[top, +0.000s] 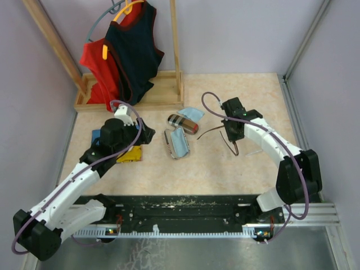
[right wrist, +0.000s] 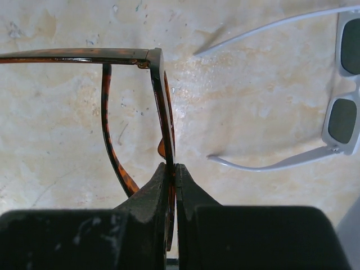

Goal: Organize the sunglasses
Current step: Pick up the sunglasses from the center of the board, then fold the sunglasses.

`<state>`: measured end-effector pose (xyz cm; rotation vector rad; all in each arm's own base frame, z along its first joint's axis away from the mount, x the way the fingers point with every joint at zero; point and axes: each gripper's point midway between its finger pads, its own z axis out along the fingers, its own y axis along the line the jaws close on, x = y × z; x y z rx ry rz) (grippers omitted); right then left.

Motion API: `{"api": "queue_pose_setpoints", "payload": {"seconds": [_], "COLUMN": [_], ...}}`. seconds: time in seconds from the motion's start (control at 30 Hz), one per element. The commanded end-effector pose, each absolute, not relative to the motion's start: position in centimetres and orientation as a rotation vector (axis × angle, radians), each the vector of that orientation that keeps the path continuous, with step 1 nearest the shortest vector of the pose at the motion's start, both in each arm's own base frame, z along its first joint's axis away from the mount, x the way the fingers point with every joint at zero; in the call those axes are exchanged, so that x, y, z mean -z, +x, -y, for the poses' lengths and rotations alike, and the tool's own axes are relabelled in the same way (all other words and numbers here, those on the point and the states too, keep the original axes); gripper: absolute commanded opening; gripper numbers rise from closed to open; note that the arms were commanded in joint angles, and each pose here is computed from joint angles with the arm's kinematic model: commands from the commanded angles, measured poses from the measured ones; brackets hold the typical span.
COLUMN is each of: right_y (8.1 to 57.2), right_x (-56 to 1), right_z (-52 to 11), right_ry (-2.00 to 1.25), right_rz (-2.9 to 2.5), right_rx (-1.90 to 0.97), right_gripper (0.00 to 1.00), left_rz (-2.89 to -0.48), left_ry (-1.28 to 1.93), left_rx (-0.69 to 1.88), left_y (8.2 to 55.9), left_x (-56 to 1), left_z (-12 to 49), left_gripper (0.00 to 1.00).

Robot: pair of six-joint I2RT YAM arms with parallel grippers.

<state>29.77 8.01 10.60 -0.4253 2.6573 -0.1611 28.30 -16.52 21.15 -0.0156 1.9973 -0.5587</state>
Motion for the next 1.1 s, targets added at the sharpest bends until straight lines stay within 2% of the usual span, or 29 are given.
{"api": "queue_pose_setpoints", "payload": {"seconds": [0.0,0.2,0.37,0.43,0.6,0.77,1.07], "right_y": [32.3,33.0,32.8,32.6,31.6,30.6,29.8], "right_x": [-14.1,-16.7,-18.1,-18.4,-18.9,-19.3,-19.9], "right_z": [-8.5,-12.5,-14.5,-15.2,-15.6,-16.1,-16.5], "right_ry": [-0.118,0.171,0.277,0.29,0.303,0.288,0.252], "right_rz": [-2.518,-2.379,-2.283,-2.265,-2.241,-2.23,-2.213], "right_rx": [0.107,-0.256,-0.468,-0.534,-0.602,-0.657,-0.698], "right_gripper": [0.0,0.0,0.0,0.0,0.0,0.0,0.0], "left_rz": [-1.919,-1.931,-1.925,-1.927,-1.936,-1.94,-1.954], "left_ry": [0.064,0.164,0.264,0.298,0.356,0.425,0.483], "left_rx": [0.597,0.652,0.612,0.623,0.644,0.637,0.602], "left_y": [29.2,29.6,28.8,28.5,28.9,29.4,30.2], "left_x": [-24.0,-24.7,-24.6,-24.6,-23.7,-23.1,-21.6], "left_z": [17.7,20.5,25.1,27.1,31.2,34.9,38.6], "left_gripper": [0.72,0.62,0.57,0.51,0.37,0.29,0.08]}}
